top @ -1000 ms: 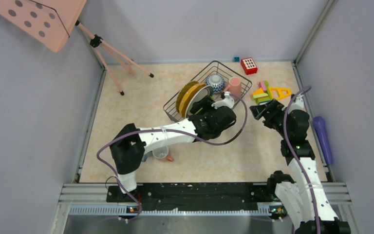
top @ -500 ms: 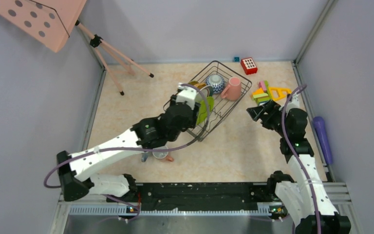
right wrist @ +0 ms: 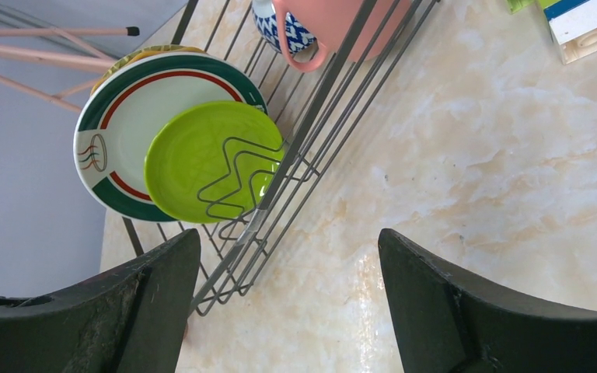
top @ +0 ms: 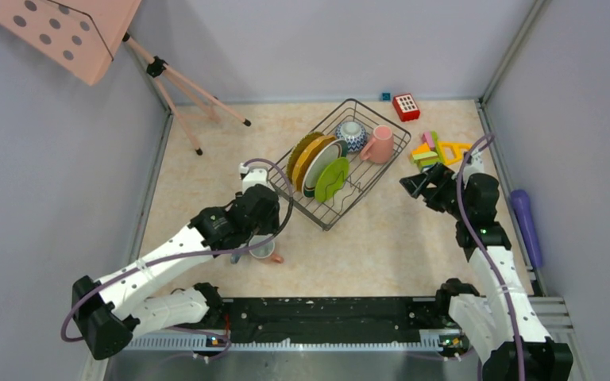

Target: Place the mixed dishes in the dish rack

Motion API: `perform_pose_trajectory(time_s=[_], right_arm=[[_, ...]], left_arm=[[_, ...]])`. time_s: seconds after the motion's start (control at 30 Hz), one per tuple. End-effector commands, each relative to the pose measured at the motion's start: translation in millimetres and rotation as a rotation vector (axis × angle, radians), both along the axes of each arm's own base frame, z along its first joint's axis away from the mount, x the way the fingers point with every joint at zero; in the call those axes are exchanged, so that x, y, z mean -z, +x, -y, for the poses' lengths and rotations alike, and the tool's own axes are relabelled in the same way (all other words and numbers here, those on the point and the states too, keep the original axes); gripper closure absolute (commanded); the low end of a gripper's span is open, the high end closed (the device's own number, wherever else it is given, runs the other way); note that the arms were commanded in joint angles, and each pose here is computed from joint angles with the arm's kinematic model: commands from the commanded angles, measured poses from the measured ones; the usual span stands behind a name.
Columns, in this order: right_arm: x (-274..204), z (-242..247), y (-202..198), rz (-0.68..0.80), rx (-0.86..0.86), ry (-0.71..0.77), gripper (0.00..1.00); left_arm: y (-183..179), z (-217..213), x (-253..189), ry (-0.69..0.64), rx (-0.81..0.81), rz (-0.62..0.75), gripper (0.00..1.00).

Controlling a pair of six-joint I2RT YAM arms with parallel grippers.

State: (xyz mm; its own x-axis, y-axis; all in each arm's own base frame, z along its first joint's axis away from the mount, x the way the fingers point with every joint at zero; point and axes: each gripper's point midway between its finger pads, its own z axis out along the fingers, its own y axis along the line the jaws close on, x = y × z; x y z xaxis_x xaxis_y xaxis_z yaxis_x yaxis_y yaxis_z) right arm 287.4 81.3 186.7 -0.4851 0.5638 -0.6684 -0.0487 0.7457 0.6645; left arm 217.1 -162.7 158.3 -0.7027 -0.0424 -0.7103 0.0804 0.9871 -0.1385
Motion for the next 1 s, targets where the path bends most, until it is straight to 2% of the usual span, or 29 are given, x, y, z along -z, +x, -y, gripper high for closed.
perform_pose_trajectory(time_s=[0.0,0.2,0.33,0.53,0.77,0.8,0.87,0.93,0.97], right_arm=[[-26.1,-0.5,5.8,0.071,-0.014,-0.008,0.17],[-23.2,-0.8,5.8,0.067,-0.013,-0.005,0.17],[-22.0,-0.7,5.4,0.063,-0.012,-0.002,0.17],[-20.2,0.0,4.3,0.062,-0.007,-0.004,0.17],[-20.3,-1.0,3.6,0.062,-0.011,0.001,0.17],[-20.6,-1.4,3.5,0.062,-0.014,0.002,0.17],[-24.0,-5.0,2.8,0.070,-0.037,0.007,0.17],[-28.3,-13.2,0.8,0.078,-0.093,0.022,0.18],[-31.7,-18.4,-0.7,0.082,-0.127,0.033,0.18]], left_arm=[[-12.2,-17.7,19.9,0.011,-0.082,-0.068,0.42],[-30.1,2.2,43.1,-0.049,0.039,-0.161,0.59],[-39.3,6.0,51.3,-0.038,0.068,-0.230,0.55],[-43.4,12.7,56.7,-0.059,0.107,-0.249,0.53],[-49.1,11.7,77.3,0.009,0.107,-0.343,0.59],[-49.3,12.5,78.6,0.015,0.107,-0.355,0.63],[-48.3,16.0,78.3,0.017,0.119,-0.361,0.79],[-44.5,18.4,71.8,0.009,0.125,-0.340,1.00],[-42.2,19.2,66.1,0.004,0.129,-0.324,1.00]])
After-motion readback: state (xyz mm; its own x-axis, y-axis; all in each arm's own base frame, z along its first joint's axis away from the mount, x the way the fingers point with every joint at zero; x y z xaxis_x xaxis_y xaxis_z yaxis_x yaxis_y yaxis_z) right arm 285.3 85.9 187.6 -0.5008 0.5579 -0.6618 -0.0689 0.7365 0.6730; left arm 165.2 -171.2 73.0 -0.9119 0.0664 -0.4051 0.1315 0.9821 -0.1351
